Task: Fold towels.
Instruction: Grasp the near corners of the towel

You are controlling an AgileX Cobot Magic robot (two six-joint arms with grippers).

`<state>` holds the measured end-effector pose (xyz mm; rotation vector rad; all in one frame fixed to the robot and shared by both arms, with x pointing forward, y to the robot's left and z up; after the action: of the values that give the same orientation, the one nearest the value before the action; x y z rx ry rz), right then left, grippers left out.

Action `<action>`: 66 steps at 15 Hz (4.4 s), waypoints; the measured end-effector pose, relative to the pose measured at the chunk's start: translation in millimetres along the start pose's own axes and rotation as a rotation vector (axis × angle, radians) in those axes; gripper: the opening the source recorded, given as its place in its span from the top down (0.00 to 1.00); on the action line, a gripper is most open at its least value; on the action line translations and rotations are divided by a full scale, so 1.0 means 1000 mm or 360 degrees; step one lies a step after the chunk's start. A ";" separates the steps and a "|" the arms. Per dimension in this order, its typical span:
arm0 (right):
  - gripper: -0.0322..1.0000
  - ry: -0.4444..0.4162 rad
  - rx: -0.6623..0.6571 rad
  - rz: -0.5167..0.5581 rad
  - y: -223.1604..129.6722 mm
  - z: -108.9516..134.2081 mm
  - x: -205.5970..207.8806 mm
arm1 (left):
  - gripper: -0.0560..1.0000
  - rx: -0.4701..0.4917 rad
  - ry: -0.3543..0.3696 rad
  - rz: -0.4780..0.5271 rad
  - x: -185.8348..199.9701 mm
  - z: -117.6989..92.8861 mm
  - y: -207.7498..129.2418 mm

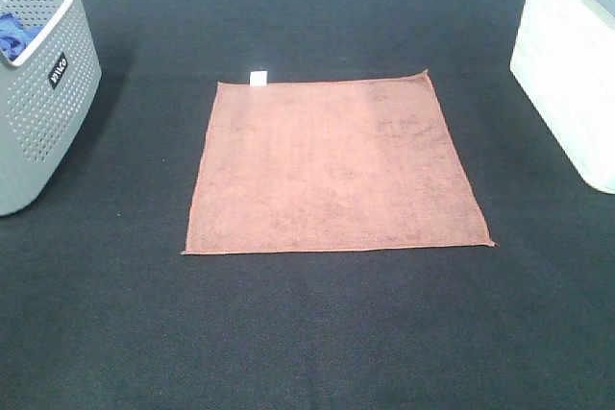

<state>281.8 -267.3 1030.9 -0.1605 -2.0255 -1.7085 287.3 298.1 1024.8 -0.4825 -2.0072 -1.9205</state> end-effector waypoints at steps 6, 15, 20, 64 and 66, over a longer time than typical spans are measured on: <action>0.15 0.0000 0.0000 0.0000 0.000 0.000 0.000 | 0.36 0.0000 0.0000 0.0000 0.000 0.000 0.000; 0.15 -0.0001 0.0000 -0.0002 0.000 0.000 0.000 | 0.36 0.0000 0.0000 0.0000 0.000 0.000 0.000; 0.16 -0.0114 -0.0014 0.0070 -0.003 -0.012 -0.003 | 0.36 0.0008 -0.0017 -0.0071 0.003 -0.002 0.008; 0.26 0.0573 -0.0872 0.1330 -0.061 -0.082 -0.371 | 0.33 0.0876 -0.0619 0.1297 -0.373 -0.119 -0.056; 0.26 0.0613 -0.0830 0.1337 -0.060 -0.065 -0.378 | 0.33 0.0847 -0.0672 0.1318 -0.376 -0.135 -0.059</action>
<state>608.5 -261.4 821.5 -0.6836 -0.9719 -1.4896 595.5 152.6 808.5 -1.3695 -1.9607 -0.8015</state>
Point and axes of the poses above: a point on each arm's last joint axis where the gripper is mounted, x pointing back along that axis away from the gripper, z along the wrist's bending axis when the last joint is at zero, y = z × x, the point moved 6 cm from there along -x, pointing out along that axis toward the gripper, and after that the axes turned 8 degrees about x, right-handed, at the moved point
